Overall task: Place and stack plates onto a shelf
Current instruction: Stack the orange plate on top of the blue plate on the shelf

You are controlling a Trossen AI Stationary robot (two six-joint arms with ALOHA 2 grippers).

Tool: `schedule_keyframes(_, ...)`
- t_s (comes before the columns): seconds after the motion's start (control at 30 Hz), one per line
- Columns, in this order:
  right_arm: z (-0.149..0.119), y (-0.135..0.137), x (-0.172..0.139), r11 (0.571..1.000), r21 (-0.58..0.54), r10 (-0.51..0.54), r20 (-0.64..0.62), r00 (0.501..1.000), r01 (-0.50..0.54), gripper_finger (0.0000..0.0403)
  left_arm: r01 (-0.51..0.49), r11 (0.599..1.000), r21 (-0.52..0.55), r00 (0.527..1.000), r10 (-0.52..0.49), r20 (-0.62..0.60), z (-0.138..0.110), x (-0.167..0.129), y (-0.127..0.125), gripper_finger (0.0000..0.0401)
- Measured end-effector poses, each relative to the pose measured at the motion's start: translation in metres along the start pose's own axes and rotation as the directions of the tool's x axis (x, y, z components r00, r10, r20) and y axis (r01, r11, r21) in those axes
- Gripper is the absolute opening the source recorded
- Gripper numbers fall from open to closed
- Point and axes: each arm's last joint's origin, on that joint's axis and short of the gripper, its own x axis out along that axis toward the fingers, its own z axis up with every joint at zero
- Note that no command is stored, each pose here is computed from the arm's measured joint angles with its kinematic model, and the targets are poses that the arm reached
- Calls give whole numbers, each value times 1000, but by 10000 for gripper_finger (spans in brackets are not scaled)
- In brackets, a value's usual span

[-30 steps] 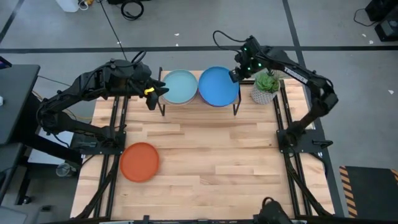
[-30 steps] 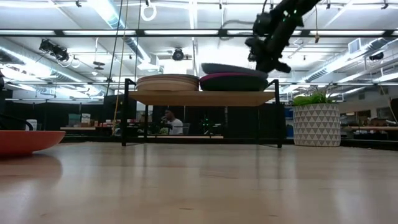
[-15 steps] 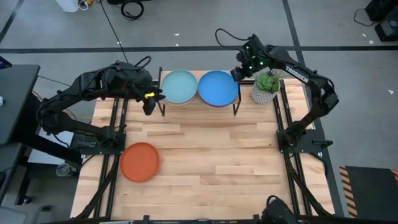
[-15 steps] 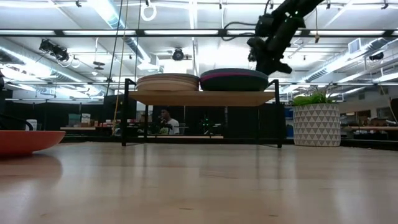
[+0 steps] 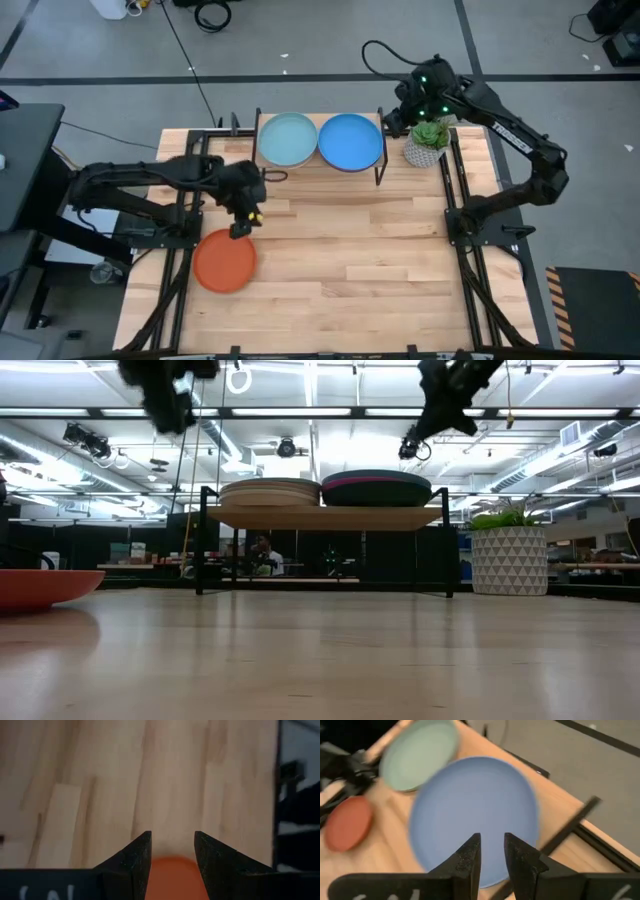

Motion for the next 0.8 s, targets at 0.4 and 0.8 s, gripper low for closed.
schedule_keyframes(0.4,-5,63,-3,957,-161,253,56,966,-242,95,3,996,89,985,13,-172,-60,75,31,156)
schedule_keyframes(0.8,-22,110,-2,948,-258,217,99,971,-186,94,-13,997,79,989,24,-143,-72,91,39,156)
